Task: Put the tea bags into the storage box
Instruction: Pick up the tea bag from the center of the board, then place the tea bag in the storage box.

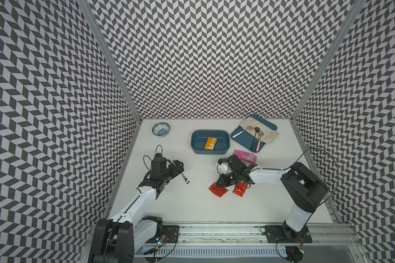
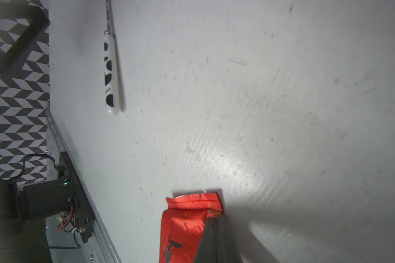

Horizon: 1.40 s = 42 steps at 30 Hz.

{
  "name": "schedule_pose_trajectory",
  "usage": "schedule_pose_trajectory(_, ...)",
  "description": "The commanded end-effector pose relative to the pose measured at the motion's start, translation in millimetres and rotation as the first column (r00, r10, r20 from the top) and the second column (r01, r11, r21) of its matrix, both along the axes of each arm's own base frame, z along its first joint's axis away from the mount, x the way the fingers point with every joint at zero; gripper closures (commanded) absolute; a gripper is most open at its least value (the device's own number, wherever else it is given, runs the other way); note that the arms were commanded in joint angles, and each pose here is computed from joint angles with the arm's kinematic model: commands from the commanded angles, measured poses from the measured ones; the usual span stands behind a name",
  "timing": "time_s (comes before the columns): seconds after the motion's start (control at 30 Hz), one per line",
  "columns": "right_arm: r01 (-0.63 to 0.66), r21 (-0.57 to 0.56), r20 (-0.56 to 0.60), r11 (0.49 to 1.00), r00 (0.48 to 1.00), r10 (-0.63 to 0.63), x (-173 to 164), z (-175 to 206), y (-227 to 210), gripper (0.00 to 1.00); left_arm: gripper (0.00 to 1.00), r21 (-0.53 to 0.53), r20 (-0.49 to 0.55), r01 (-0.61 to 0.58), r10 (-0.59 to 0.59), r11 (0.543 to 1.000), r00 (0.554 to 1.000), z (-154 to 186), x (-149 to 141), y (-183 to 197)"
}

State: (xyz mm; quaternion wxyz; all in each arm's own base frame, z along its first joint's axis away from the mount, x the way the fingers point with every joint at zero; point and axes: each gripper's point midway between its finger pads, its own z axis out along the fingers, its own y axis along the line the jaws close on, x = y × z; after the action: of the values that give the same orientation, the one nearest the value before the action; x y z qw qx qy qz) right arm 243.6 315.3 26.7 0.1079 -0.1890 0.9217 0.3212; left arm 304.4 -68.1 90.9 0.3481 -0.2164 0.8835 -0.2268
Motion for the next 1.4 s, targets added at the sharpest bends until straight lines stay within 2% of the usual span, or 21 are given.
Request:
schedule_pose_trajectory(0.0, 0.005, 0.014, 0.085, 1.0, 0.996, -0.007, 12, 34, 3, 1.0, 0.03, 0.009, 0.019, -0.002, 0.002, 1.0, 1.0, 7, 2, 0)
schedule_pose_trajectory(0.17, 0.001, 0.067, 0.165, 0.998, 0.986, -0.012, 26, 81, 11, 1.0, 0.03, 0.002, 0.021, -0.004, 0.004, 1.0, 1.0, 8, 6, -1)
schedule_pose_trajectory(0.4, 0.029, 0.142, 0.203, 0.989, 0.978, -0.057, 53, 110, 14, 1.0, 0.03, -0.012, 0.017, -0.012, 0.012, 1.0, 1.0, 4, 8, -2)
schedule_pose_trajectory(0.6, 0.104, 0.288, 0.209, 0.952, 0.963, -0.168, 115, 147, 7, 1.0, 0.03, -0.011, 0.002, -0.004, 0.004, 1.0, 1.0, -2, 8, -3)
schedule_pose_trajectory(0.83, 0.172, 0.385, 0.228, 0.907, 0.934, -0.274, 199, 178, 6, 1.0, 0.03, 0.004, -0.006, 0.006, -0.006, 1.0, 1.0, -6, 7, -2)
schedule_pose_trajectory(0.97, 0.232, 0.423, 0.235, 0.876, 0.905, -0.354, 243, 178, 7, 1.0, 0.03, 0.009, -0.01, 0.005, -0.005, 1.0, 1.0, -9, 6, -1)
schedule_pose_trajectory(1.13, 0.292, 0.445, 0.213, 0.846, 0.883, -0.417, 281, 155, 17, 1.0, 0.03, 0.005, -0.007, 0.008, -0.008, 1.0, 1.0, -7, 9, -2)
schedule_pose_trajectory(1.37, 0.307, 0.426, 0.172, 0.851, 0.896, -0.409, 287, 116, 33, 1.0, 0.03, 0.02, -0.009, 0.006, -0.006, 1.0, 1.0, -6, 13, -1)
